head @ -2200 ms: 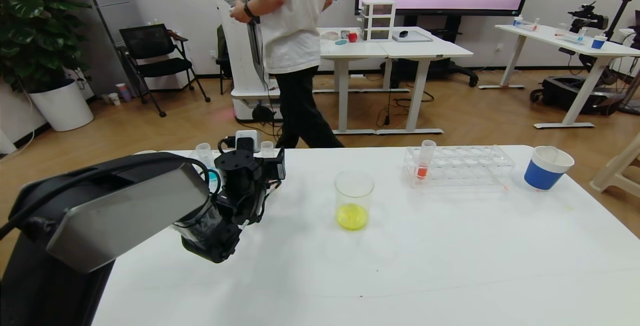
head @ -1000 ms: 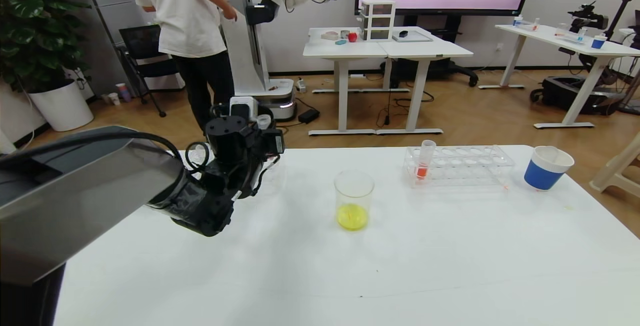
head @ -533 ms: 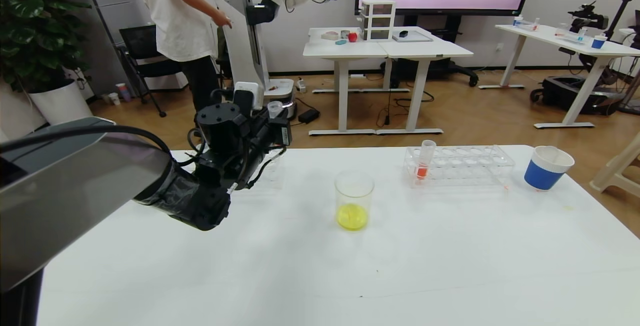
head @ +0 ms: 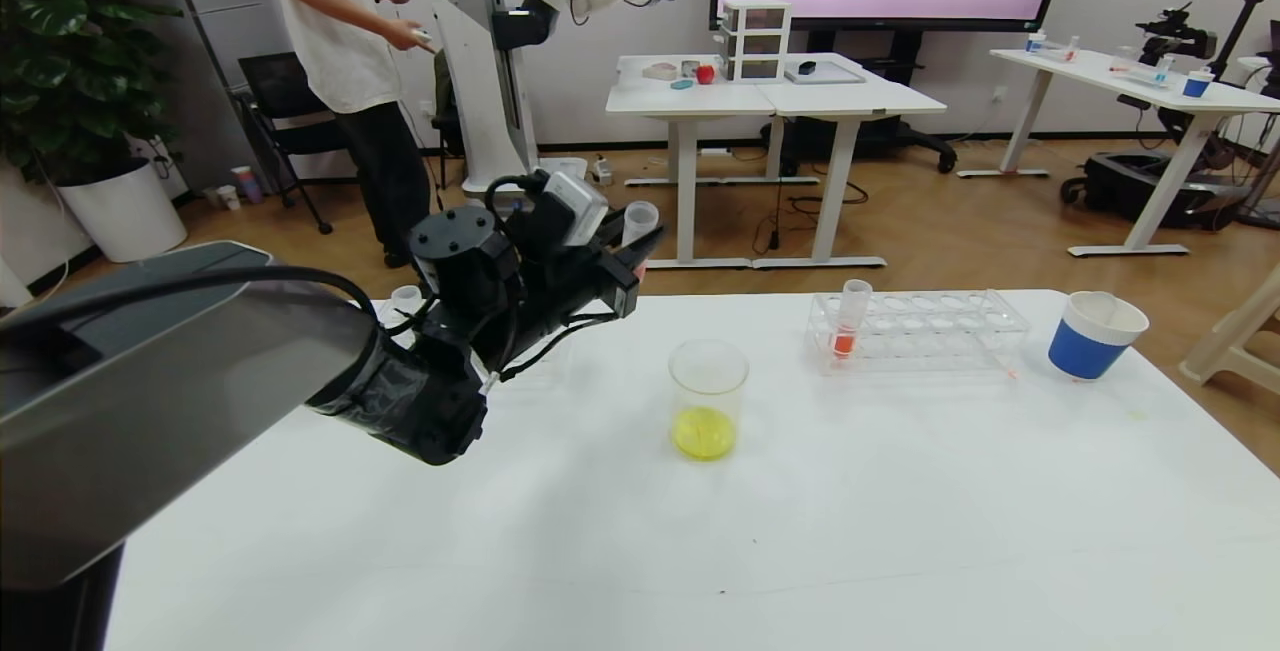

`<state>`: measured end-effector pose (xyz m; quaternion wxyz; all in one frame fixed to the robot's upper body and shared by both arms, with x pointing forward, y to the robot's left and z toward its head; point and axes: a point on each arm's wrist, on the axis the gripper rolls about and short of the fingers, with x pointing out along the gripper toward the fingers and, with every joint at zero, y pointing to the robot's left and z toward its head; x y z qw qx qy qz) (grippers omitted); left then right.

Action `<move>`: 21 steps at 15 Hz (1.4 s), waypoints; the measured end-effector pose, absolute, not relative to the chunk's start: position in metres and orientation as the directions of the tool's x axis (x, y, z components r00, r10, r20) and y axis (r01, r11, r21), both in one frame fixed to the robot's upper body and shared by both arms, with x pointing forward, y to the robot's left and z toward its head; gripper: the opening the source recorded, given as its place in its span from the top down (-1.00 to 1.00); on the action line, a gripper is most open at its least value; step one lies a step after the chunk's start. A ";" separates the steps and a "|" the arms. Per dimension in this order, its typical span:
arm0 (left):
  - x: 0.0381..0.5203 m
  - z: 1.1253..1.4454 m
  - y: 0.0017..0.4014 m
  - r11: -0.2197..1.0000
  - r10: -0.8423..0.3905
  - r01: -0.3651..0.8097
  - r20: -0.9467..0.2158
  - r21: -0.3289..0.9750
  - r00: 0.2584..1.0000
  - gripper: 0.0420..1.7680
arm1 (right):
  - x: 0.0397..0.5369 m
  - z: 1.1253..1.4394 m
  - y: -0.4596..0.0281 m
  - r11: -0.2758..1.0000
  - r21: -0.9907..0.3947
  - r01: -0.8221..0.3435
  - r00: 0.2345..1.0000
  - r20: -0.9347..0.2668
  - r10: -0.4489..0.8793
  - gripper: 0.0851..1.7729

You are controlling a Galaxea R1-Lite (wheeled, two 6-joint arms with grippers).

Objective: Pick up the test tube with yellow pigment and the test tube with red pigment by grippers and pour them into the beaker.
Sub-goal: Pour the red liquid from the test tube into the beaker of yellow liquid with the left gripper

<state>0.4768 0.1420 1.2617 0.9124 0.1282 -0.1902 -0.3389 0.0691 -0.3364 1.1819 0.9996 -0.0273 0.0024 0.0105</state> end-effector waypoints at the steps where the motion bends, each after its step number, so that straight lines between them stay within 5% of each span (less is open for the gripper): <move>1: 0.477 1.259 0.141 0.705 -0.696 0.574 0.257 0.416 0.670 0.47 | 0.069 1.182 -0.336 0.998 -0.055 -0.021 1.000 -0.006 0.020 -0.96; 7: 0.477 1.245 0.131 0.523 -0.814 0.517 0.217 0.678 0.538 0.47 | 0.069 1.182 -0.336 0.998 -0.055 -0.021 1.000 -0.006 0.021 -0.96; 21: 0.491 1.232 0.118 0.272 -0.925 0.204 0.197 0.940 0.325 0.47 | 0.069 1.182 -0.336 0.998 -0.055 -0.021 1.000 -0.005 0.021 -0.96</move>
